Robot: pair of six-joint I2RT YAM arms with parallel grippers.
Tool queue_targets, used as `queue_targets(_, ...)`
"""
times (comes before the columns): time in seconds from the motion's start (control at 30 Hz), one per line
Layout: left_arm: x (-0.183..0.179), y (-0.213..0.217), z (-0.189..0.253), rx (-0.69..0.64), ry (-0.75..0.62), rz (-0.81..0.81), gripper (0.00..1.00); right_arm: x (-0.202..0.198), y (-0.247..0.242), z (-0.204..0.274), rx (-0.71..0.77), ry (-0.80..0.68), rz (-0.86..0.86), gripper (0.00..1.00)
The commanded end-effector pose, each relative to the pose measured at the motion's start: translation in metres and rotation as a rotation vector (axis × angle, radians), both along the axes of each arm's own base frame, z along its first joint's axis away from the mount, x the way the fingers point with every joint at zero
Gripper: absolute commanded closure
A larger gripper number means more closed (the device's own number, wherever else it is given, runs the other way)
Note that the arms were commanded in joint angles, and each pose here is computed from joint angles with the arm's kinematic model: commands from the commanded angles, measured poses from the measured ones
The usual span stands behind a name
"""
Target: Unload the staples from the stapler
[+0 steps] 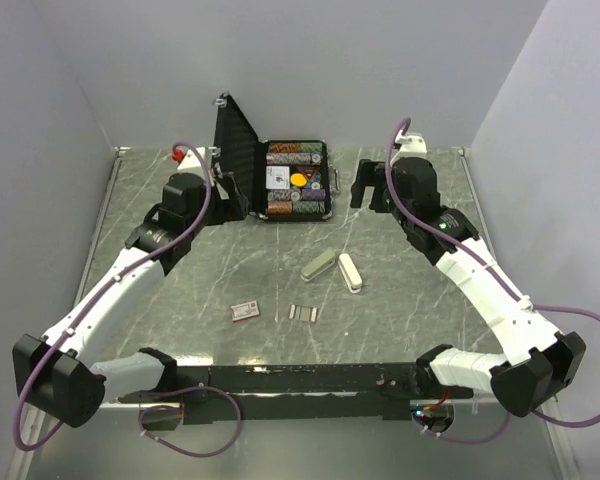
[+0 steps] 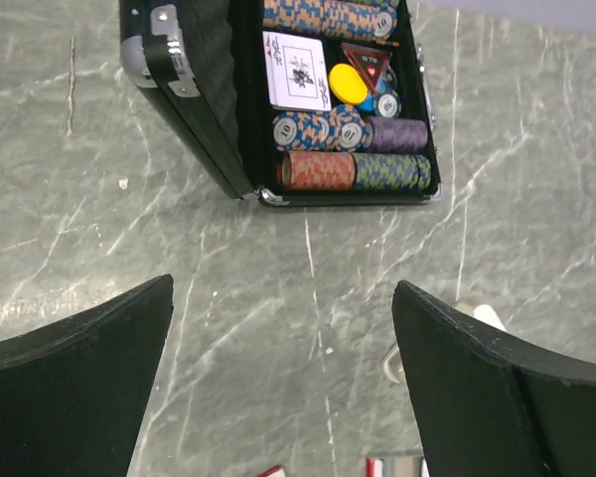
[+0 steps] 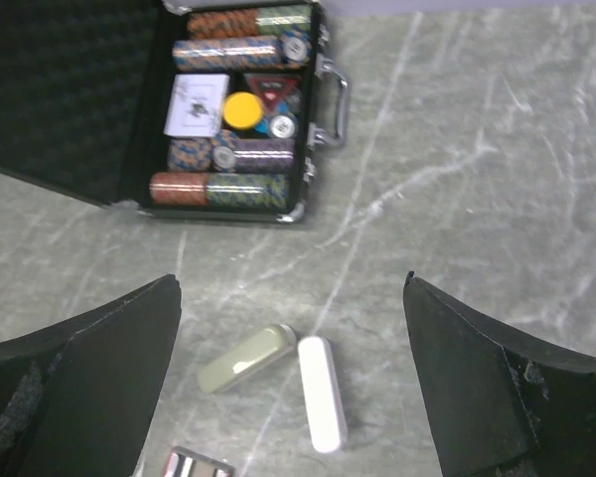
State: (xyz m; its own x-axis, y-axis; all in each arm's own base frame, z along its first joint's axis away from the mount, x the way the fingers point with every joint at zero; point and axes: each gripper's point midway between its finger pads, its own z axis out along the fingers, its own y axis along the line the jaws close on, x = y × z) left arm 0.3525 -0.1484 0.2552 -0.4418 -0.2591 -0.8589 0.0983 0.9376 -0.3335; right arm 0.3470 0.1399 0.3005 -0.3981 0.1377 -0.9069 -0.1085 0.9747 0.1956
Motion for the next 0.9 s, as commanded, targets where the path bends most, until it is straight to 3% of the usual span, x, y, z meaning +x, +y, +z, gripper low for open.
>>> queue_targets(0.0, -0.004, -0.020, 0.015, 0.049, -0.081, -0.103, 0.02, -0.002, -0.012, 0.012, -0.052, 0.003, -0.046, 0.00)
queue_targets(0.1, -0.012, -0.046, -0.004, 0.154, -0.014, -0.178, 0.03, -0.008, 0.000, 0.003, -0.072, 0.046, 0.044, 0.00)
queue_targets(0.23, -0.013, -0.060, -0.022, 0.281, 0.029, -0.150, 0.03, -0.011, -0.004, -0.020, -0.094, 0.103, 0.031, 0.00)
queue_targets(0.43, -0.019, -0.107, -0.038, 0.248, 0.044, -0.301, 0.03, -0.023, -0.013, -0.047, -0.109, 0.153, 0.001, 0.00)
queue_targets(0.73, -0.012, -0.146, -0.086, 0.294, 0.136, -0.439, 0.03, -0.047, -0.025, -0.062, -0.080, 0.167, -0.015, 0.00)
queue_targets(0.87, -0.010, -0.163, -0.093, 0.313, 0.118, -0.493, 0.03, -0.055, -0.042, -0.072, -0.066, 0.192, -0.082, 0.00)
